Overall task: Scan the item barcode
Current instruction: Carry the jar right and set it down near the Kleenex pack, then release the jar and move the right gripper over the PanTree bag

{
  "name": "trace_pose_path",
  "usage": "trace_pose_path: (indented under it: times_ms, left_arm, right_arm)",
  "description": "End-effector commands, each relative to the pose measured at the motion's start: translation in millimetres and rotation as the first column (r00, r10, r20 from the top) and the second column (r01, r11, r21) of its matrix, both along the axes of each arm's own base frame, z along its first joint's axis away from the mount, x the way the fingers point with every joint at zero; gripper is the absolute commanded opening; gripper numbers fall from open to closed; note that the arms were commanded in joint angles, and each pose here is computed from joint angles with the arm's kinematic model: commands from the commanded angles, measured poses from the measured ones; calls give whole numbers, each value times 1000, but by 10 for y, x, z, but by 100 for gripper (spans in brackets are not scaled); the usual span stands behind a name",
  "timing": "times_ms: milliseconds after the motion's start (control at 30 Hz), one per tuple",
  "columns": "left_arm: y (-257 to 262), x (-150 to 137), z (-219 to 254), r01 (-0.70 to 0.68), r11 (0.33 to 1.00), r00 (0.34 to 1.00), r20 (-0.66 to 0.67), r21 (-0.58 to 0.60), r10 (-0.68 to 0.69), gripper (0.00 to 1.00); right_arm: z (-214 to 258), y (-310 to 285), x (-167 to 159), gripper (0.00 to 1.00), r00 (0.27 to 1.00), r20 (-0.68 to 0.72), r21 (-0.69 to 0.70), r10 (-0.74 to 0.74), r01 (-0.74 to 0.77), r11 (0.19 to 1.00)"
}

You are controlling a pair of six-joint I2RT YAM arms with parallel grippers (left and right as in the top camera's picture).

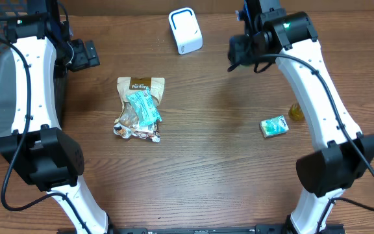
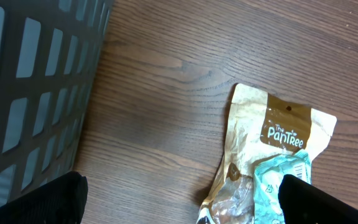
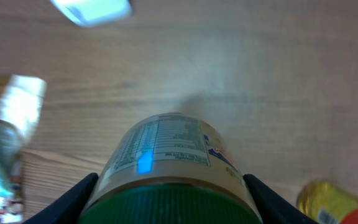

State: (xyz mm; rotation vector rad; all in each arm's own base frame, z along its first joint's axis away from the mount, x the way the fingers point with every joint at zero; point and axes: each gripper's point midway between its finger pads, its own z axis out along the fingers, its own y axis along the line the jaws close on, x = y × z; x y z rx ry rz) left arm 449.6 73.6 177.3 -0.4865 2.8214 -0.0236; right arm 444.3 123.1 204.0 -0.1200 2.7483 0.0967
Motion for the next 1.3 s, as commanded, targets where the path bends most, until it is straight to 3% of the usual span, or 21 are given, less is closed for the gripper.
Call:
trace_pose_path:
  times_ms: [0,400,700,933,1033,1267]
  left_arm:
    - [8,33,59,17,1000,1000,19,5,-18,99]
    - [6,33,59,18,1000,1000,19,5,-18,99]
    - [8,33,59,17,1000,1000,19,5,-18,100]
    - [6,33,59,18,1000,1000,19,5,-18,100]
    - [6,33,59,18,1000,1000,19,5,-18,100]
    - [8,32,59,17,1000,1000,19,6,-17,99]
  right_arm:
    - [-266,-179,-30,7,995,-72,-19,-67,66,998]
    - [-1269,-691,-296,8,956,-238,-72,-172,160,985]
    - [-1591,-777,-367,21,954,-234,-112,-188,165,980]
    - [-1649,-806,-404,55,951,-240,-128,-193,166,978]
    - [-1649,-806,-405,76,951,-240,-128,-193,166,978]
    - [-1397,-784,-246,97,961,-200,-116,-192,171,978]
